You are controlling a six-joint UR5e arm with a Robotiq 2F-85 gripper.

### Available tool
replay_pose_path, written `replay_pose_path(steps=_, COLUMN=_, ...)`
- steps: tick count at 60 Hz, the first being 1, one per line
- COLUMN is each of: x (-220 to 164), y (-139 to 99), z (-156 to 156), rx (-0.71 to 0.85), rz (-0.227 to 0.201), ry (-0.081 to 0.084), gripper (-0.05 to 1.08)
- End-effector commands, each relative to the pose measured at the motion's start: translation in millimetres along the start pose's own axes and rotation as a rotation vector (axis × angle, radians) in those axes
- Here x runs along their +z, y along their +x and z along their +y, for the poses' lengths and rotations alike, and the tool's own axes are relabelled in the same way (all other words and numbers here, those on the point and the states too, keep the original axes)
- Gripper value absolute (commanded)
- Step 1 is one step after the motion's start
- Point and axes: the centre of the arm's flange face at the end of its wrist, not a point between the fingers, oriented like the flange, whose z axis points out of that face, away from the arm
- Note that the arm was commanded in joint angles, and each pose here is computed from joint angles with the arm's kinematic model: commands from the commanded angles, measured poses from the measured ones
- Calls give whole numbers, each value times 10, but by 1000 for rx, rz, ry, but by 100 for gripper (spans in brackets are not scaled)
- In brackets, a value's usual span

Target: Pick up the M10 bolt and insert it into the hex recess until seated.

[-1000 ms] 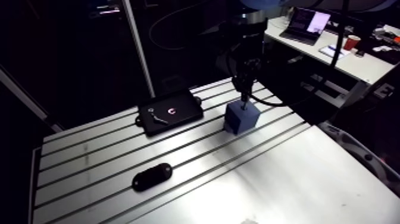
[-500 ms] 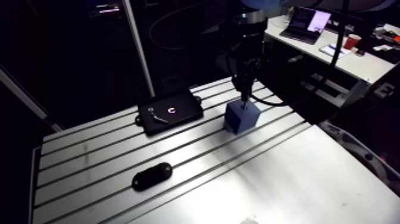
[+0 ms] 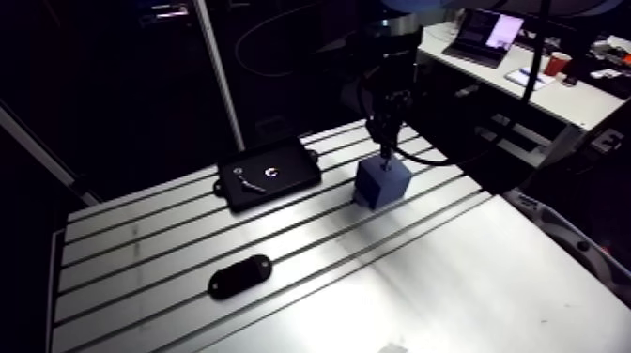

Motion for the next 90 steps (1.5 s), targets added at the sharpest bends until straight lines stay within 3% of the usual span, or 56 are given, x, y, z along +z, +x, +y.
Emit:
replay_pose_path(steps=1, x=11, y=4, z=1, rx=0, rz=-1, ry=1, gripper=82)
replay_pose_path(steps=47, x=40, y=2, z=-15, rx=-2, rz=-3, ry=7, gripper=82)
replay_pose_path(steps=56, x=22, y=8, z=2, rx=0, rz=6, ry=-8, gripper=82)
replay_pose_path(steps=66, x=19, y=9, z=5, rx=-1, rz=8, ry=-10, gripper=82)
replay_pose_path(steps=67, x=52, y=6, z=-13, rx=0, rz=4, ry=-4, gripper=69)
replay_pose_path(steps=74, x=67, y=4, z=-21, rx=0, rz=3, ry=-2, gripper=62)
replay_pose_path(steps=81, x=89, y=-5, z=-26, rx=2, rz=0, ry=2, gripper=42)
replay_pose_path(steps=85, x=96, y=-6, z=-30, rx=4, rz=0, ry=4, gripper=36)
replay_pose_path(steps=90, x=85, y=-1, z=-19, rx=6, rz=6, ry=-7, gripper=29)
